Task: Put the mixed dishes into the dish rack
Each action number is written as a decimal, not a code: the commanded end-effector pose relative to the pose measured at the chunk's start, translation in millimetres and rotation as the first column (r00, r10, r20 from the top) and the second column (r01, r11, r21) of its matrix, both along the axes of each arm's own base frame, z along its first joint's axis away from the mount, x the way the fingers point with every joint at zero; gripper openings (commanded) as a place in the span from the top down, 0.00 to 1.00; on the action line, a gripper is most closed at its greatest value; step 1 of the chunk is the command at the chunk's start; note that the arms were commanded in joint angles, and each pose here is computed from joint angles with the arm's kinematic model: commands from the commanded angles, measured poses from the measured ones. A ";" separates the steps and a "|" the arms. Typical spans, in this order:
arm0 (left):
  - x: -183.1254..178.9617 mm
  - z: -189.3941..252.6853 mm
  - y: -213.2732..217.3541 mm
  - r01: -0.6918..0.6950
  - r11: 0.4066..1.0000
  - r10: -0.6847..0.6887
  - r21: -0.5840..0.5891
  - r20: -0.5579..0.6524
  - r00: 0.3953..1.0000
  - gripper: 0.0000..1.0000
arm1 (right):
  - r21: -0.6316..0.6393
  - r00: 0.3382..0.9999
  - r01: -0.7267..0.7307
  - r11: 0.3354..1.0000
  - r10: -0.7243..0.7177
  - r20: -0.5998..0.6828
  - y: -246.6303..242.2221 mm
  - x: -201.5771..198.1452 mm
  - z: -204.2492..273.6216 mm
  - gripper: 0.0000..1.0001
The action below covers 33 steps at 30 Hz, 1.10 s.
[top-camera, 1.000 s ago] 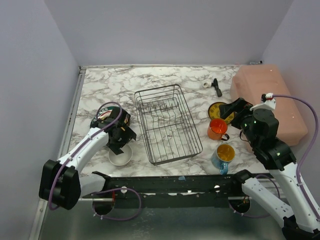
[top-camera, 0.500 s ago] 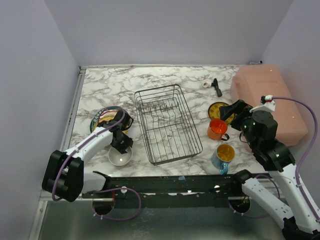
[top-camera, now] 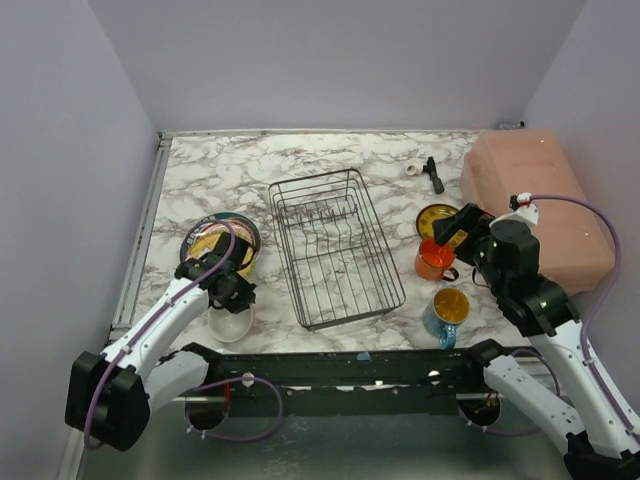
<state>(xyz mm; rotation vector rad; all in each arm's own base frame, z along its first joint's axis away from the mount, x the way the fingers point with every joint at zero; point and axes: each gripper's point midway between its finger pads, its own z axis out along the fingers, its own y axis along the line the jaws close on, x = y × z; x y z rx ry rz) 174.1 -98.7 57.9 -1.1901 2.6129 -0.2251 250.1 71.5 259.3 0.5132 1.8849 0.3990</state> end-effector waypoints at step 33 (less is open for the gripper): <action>-42.2 306.6 -108.6 0.864 0.469 -0.119 -0.183 0.956 0.268 1.00 | -0.005 0.565 -0.824 0.567 0.821 0.084 260.7 -83.2 11.3 0.00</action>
